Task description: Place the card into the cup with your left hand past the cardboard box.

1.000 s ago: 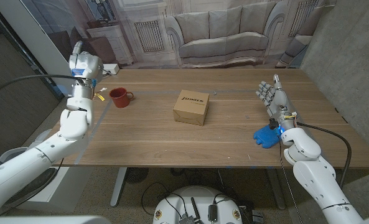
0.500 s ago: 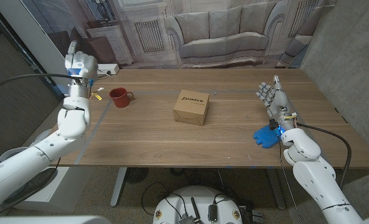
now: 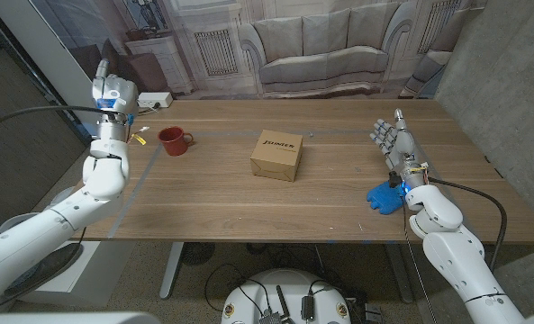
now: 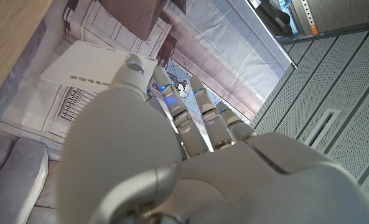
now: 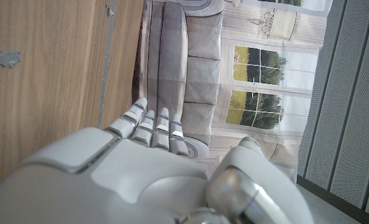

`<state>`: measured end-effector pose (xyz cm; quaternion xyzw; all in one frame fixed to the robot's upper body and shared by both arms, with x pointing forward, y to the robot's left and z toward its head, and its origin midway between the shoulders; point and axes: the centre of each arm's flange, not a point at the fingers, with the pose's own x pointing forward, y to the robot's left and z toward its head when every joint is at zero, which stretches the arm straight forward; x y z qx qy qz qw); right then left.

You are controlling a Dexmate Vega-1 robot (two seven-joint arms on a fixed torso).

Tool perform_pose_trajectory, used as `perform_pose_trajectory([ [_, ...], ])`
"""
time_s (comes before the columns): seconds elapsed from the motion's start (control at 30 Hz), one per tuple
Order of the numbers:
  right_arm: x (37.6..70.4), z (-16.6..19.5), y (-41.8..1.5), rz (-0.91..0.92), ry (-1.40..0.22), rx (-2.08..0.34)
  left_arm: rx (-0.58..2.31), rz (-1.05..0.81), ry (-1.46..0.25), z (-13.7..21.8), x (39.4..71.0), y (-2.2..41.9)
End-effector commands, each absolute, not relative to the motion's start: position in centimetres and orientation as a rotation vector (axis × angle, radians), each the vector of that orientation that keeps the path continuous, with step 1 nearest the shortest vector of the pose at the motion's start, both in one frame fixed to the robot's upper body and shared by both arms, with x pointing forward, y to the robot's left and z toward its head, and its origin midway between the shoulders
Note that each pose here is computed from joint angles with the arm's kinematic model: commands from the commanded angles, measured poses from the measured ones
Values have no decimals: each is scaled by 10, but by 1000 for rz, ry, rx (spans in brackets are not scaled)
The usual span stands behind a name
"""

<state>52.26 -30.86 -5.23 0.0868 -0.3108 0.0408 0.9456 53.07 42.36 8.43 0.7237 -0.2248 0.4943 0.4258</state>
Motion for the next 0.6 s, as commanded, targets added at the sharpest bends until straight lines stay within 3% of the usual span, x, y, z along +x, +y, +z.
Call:
perform_pose_trajectory([
  [0.03,523,-53,-311,72,-626,178,1821,1230,-530,83,545,426],
  [0.6,524,-52,-313,61,-627,180,1845,1185,-502,80,571,422],
])
